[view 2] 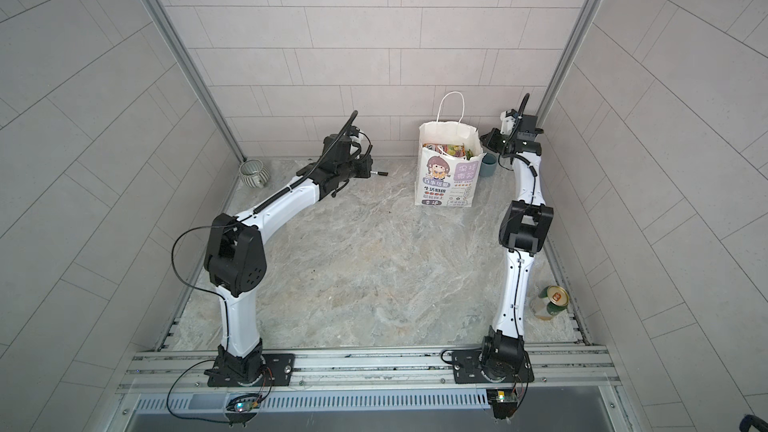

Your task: Take the snacks out of the paper bag

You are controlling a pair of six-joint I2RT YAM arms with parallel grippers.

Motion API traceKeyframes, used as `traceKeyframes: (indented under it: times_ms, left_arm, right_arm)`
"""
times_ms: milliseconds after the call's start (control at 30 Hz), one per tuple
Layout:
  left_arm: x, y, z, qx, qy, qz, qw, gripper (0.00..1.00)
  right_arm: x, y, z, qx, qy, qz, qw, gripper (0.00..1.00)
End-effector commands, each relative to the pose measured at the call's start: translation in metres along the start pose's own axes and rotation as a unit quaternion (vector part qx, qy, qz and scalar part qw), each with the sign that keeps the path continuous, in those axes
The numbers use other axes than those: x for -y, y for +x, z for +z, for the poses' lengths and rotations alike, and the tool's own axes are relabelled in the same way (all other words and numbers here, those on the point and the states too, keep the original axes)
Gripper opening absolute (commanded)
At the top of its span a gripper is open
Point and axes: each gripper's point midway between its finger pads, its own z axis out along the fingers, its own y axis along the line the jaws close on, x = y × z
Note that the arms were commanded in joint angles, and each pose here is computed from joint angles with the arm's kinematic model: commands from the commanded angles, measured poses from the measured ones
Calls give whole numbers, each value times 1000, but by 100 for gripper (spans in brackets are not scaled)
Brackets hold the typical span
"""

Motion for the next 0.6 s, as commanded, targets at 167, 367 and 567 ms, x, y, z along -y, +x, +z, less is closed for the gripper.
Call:
traceKeyframes:
  times_ms: [167, 367, 567]
  left_arm:
    - [10, -8, -11, 19, 15, -3, 1000, 20]
    - [7, -9, -23, 26, 11, 4, 1000, 30]
    - [-7, -12, -40, 45, -9, 0, 999, 35]
  right_arm:
    - [-33, 14, 20, -18, -97, -17, 995, 0]
    - [-45, 36, 33, -42, -120, -43, 991, 0]
    - [-53, 57, 38, -66, -132, -56, 987, 0]
